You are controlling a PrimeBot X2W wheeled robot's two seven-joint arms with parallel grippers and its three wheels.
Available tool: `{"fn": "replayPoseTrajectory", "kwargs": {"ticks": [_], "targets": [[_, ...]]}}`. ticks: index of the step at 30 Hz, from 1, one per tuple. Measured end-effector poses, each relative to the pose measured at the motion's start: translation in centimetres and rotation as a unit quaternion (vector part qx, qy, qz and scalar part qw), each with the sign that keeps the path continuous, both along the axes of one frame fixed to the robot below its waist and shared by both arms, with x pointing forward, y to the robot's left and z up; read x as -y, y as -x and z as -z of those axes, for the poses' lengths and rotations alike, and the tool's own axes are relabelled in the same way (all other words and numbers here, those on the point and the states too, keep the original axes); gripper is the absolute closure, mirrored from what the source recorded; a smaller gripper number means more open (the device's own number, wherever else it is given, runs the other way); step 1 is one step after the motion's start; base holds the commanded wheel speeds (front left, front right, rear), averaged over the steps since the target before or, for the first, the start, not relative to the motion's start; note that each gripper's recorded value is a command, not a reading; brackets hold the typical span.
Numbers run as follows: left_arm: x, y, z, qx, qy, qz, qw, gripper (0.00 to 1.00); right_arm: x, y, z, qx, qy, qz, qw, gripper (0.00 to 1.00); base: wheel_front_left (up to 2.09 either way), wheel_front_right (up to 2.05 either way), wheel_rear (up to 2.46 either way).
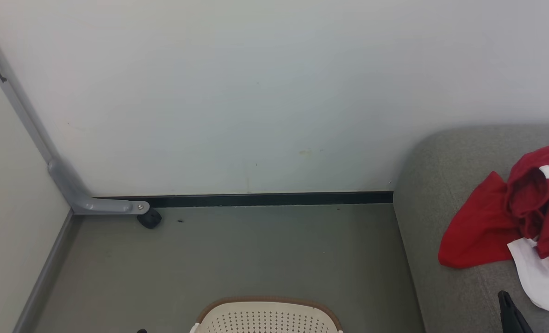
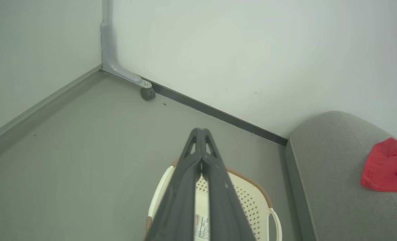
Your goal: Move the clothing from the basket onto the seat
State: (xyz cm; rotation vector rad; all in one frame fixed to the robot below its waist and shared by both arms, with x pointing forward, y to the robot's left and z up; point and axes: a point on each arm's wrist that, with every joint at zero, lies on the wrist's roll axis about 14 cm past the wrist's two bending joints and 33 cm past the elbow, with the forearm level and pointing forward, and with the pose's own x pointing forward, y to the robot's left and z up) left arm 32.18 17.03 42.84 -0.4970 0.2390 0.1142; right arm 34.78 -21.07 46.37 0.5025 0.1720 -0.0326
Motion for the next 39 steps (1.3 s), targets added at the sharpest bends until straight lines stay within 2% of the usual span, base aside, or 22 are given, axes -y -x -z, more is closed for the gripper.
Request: {"fn": "replayPoseTrajectory", "kwargs": {"ticks": [19, 30, 39], "targets": [[-0.4, -1.6, -0.6, 0.0, 0.143, -0.026, 0.989, 1.0, 0.1, -0.9, 0.1, -0.01, -0.14, 0.034, 0.99, 1.0, 0.0, 0.0, 0.0], [-0.7, -2.2, -0.9, 0.005, 0.224, -0.04, 0.974, 1.0, 0.1, -1.3, 0.1, -0.011, -0.221, 0.051, 0.974, 1.0, 0.0, 0.0, 0.0], [-0.9, -2.8, -1.3, 0.011, 0.288, -0.047, 0.956, 1.0, -0.1, -1.8, -0.2, -0.005, -0.289, 0.062, 0.955, 1.0, 0.0, 0.0, 0.0]]}}
